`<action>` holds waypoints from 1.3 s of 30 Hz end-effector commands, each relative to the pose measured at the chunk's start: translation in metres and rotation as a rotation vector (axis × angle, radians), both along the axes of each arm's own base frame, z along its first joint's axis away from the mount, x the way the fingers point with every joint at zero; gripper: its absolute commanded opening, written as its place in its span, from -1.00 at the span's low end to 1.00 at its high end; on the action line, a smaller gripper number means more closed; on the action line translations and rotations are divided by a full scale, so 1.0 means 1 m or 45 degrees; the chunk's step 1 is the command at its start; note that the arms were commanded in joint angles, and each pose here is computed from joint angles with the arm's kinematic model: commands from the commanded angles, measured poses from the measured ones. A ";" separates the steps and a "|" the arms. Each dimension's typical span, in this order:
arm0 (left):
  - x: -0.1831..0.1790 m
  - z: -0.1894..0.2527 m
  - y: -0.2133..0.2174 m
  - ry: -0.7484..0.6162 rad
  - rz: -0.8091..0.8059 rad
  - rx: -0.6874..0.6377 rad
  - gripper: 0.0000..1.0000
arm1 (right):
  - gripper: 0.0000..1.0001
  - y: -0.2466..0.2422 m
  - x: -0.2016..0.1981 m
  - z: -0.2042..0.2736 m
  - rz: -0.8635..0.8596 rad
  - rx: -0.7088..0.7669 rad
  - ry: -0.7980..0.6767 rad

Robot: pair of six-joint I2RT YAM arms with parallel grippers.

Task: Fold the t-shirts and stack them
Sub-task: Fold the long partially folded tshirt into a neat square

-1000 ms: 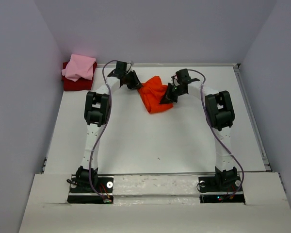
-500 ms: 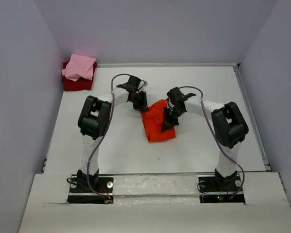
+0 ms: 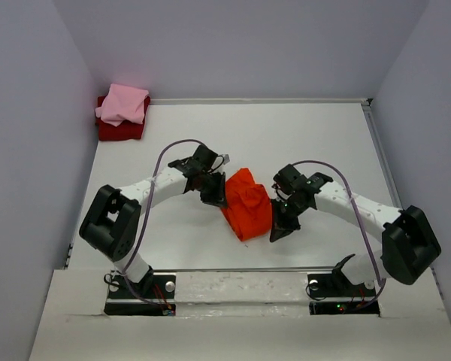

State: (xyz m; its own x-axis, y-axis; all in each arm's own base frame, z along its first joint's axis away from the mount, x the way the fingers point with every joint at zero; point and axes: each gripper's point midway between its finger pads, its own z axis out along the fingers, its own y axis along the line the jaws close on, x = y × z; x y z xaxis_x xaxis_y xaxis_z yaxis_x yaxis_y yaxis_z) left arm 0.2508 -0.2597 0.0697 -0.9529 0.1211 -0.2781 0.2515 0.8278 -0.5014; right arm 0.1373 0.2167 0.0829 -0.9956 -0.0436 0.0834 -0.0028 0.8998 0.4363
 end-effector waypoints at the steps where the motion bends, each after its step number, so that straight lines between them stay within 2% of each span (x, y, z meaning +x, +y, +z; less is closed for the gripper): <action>1: -0.019 0.008 -0.001 -0.004 0.014 -0.020 -0.75 | -1.00 -0.004 -0.014 0.013 -0.064 0.005 0.003; 4: -0.007 0.032 -0.001 -0.099 0.053 -0.031 -0.75 | -1.00 0.003 0.007 0.037 -0.082 0.053 -0.153; 5: -0.004 0.039 -0.001 -0.119 0.064 -0.029 -0.75 | -0.93 0.006 0.014 0.042 -0.077 0.064 -0.186; 7: 0.003 0.051 0.002 -0.155 0.100 -0.010 -0.75 | -0.39 0.021 0.030 0.059 -0.039 0.133 -0.248; 8: 0.007 0.062 0.000 -0.177 0.119 -0.028 -0.75 | 0.11 0.028 0.037 0.054 0.009 0.134 -0.244; 11: 0.008 0.072 0.004 -0.202 0.187 -0.056 -0.70 | 0.62 0.045 0.066 0.070 0.036 0.246 -0.335; 12: 0.007 0.074 0.005 -0.203 0.211 -0.076 -0.57 | 0.63 0.046 0.076 0.073 0.021 0.274 -0.354; 14: 0.005 0.088 0.010 -0.241 0.317 -0.155 -0.09 | 0.64 0.044 0.091 0.079 -0.010 0.327 -0.367; 15: 0.008 0.106 0.011 -0.295 0.381 -0.241 0.21 | 0.62 0.038 0.103 0.074 -0.023 0.322 -0.367; 17: 0.002 0.096 0.016 -0.277 0.438 -0.275 0.41 | 0.58 0.033 0.117 0.073 0.001 0.314 -0.407; 20: -0.002 0.092 0.008 -0.247 0.438 -0.368 0.40 | 0.54 0.031 0.131 0.066 0.034 0.289 -0.436; 24: -0.010 0.069 0.002 -0.144 0.387 -0.343 0.24 | 0.54 0.032 0.150 0.065 0.086 0.291 -0.479; 39: -0.002 0.047 0.005 -0.137 0.467 -0.310 0.20 | 0.46 0.019 0.190 0.039 0.086 0.281 -0.464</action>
